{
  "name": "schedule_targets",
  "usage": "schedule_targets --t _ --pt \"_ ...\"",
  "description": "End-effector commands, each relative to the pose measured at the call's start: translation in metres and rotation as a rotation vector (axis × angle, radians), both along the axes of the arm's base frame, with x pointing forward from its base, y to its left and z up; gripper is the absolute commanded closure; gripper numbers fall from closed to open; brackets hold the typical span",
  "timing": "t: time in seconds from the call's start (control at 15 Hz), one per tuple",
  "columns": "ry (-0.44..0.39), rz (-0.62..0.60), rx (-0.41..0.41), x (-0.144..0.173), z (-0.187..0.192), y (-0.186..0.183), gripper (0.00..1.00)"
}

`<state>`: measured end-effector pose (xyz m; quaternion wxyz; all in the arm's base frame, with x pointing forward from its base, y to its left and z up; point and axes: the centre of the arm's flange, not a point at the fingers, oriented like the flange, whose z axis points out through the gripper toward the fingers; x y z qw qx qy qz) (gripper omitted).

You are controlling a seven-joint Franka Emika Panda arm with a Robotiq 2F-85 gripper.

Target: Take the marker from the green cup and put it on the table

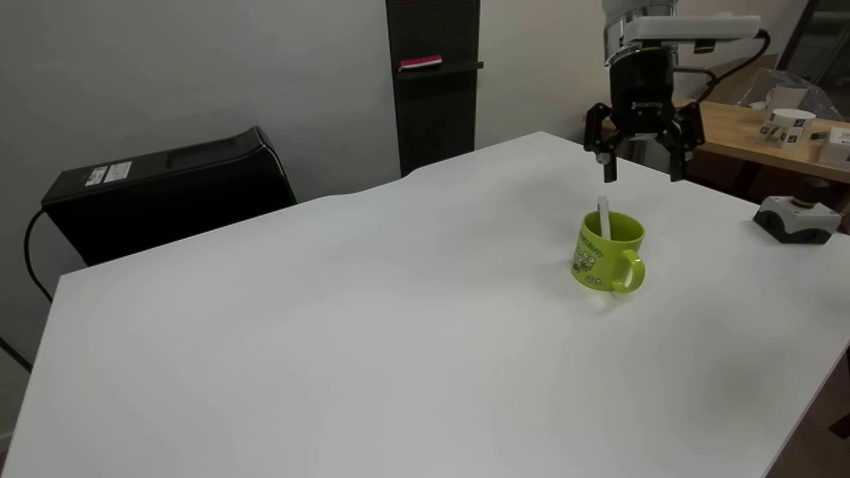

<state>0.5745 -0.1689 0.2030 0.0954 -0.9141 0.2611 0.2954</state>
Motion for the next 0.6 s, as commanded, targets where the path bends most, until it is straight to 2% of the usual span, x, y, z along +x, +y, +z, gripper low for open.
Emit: schedule_targets --t 0.0,0.53 --pt "0.017 -0.017 -0.028 0.018 -0.018 -0.002 0.00" --pt "0.034 -0.020 -0.063 0.035 -0.051 0.003 0.00"
